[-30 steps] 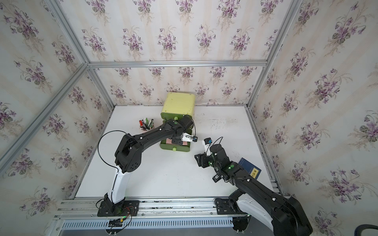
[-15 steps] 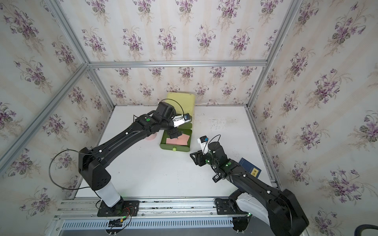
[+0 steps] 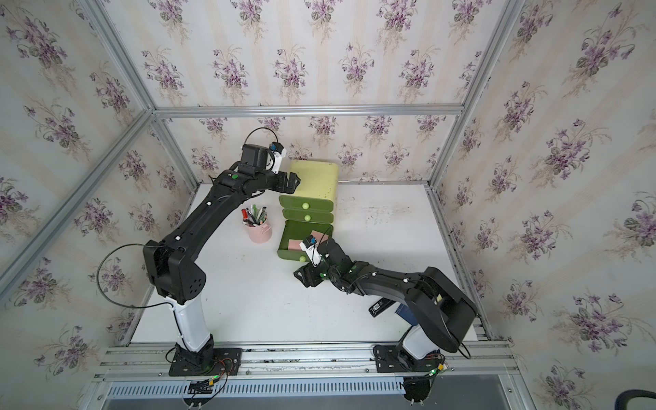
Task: Please put the sticky notes in the drawer by color
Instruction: Close the drawer in the storage box.
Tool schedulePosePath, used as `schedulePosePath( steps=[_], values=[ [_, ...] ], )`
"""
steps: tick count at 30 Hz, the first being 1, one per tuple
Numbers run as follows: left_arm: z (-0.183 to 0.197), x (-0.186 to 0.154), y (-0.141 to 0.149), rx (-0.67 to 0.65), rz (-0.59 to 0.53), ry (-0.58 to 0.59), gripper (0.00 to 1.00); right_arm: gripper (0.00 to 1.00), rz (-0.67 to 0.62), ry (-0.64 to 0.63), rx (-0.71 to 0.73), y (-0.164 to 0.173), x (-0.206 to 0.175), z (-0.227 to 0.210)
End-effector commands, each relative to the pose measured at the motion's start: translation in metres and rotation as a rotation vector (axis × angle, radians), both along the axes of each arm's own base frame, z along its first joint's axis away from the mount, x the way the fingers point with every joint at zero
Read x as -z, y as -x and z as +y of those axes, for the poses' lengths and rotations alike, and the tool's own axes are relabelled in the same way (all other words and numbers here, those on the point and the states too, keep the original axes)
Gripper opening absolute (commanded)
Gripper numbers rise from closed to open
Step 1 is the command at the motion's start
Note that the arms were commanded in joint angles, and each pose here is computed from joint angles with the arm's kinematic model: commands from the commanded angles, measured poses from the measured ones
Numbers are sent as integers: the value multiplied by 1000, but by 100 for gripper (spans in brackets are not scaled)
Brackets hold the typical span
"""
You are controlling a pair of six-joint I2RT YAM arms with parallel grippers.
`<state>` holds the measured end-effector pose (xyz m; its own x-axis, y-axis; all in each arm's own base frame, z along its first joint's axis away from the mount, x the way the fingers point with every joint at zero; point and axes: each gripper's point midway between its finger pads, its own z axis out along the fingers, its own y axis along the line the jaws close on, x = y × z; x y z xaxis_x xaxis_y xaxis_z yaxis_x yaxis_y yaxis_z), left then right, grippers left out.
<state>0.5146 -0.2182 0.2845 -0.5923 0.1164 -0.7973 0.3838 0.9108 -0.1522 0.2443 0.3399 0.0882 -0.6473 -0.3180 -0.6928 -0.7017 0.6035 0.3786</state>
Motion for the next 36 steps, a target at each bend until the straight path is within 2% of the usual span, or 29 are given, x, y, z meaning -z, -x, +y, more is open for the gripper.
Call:
schedulePosePath(
  steps=[1, 8, 11, 24, 36],
  values=[
    [-4, 12, -2, -7, 62, 47, 100, 69, -30, 12, -13, -9, 5, 9],
    [9, 39, -6, -55, 122, -46, 100, 69, -65, 118, 35, -34, 29, 11],
    [7, 51, -3, -42, 158, -56, 99, 69, -107, 151, 80, -50, 29, 12],
    [0, 78, 8, 25, 242, -64, 97, 71, -230, 270, 76, -99, 34, 17],
    [4, 68, 10, 14, 217, -71, 97, 72, -408, 464, 184, -164, 33, 9]
  ],
)
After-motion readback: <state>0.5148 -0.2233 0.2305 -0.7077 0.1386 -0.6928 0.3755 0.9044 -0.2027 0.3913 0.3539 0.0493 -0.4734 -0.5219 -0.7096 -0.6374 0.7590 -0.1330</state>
